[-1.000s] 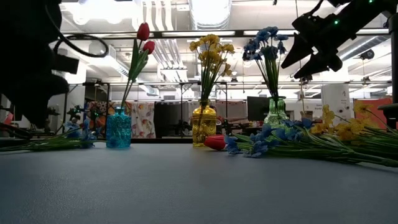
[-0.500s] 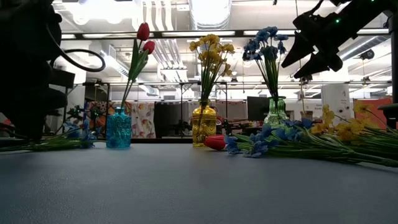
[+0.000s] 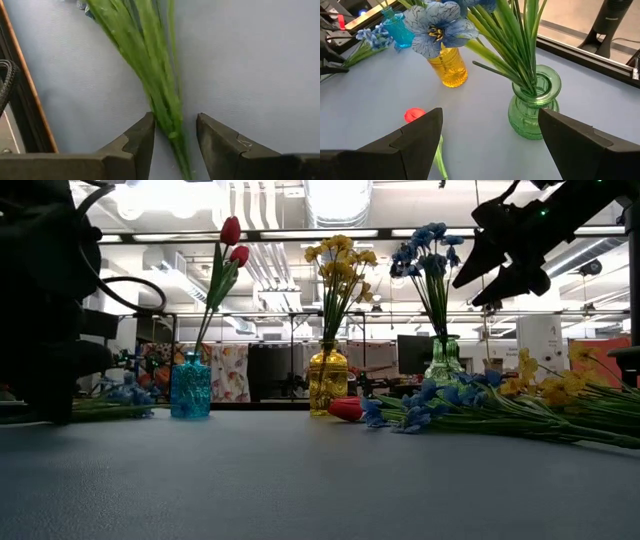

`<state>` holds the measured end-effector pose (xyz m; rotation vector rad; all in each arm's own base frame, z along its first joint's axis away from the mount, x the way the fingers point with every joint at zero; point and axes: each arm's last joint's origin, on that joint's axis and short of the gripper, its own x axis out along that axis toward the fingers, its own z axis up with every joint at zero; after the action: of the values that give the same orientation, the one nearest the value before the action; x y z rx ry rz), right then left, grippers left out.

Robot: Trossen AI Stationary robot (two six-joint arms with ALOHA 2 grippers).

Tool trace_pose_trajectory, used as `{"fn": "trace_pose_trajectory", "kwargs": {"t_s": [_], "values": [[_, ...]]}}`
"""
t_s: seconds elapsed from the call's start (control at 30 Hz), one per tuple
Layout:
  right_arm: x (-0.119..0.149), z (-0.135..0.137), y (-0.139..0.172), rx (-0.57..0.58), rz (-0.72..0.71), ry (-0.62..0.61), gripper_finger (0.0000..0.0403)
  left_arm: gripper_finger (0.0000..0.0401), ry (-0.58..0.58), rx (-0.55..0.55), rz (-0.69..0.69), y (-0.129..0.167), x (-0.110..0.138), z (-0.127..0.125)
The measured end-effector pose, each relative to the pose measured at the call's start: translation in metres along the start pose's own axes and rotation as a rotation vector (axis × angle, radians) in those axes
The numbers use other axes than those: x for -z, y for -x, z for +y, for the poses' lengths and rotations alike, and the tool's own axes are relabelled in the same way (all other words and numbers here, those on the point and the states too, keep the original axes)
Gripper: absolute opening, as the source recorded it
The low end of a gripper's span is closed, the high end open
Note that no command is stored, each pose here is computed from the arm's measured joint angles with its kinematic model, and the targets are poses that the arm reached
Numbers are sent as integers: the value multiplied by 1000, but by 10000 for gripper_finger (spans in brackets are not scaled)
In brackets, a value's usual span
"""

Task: Sort flowers into vase by color
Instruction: Put the top blue flowers into the green vase

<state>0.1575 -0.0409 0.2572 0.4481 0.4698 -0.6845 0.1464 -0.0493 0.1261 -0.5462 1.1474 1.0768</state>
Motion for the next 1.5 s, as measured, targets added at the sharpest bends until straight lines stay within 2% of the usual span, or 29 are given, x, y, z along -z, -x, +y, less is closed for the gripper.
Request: {"fn": "trace_pose_trajectory", "kwargs": {"t_s": [0.13, 0.33, 0.57, 0.67, 0.83, 1.0, 1.13, 1.27, 1.37, 1.5], "values": [[0, 0, 0, 0, 0, 0, 320, 96, 16, 9, 0, 0, 0, -1], [2, 3, 1, -19, 5, 0, 320, 13, -2, 8, 4, 5, -2, -4], [9, 15, 6, -89, 31, -8, 320, 5, -49, -50, 19, 21, -7, -3], [13, 21, 10, -126, 43, -6, 320, 3, -114, -8, 29, 34, -8, -10], [21, 32, 14, -169, 62, 8, 320, 2, -336, 151, -11, 64, -6, -30], [36, 46, 10, -187, 73, 37, 320, 1, -576, 401, -278, 97, -1, -59], [47, 62, 5, -259, 68, 65, 320, 1, -763, 609, -521, 124, 1, -83], [57, 79, 2, -328, 48, 118, 320, 0, -906, 730, -709, 136, -1, -96], [65, 92, 3, -356, 0, 169, 319, 0, -926, 788, -836, 138, -3, -102], [77, 111, 2, -371, -86, 266, 313, 0, -878, 861, -973, 131, -4, -104]]}}
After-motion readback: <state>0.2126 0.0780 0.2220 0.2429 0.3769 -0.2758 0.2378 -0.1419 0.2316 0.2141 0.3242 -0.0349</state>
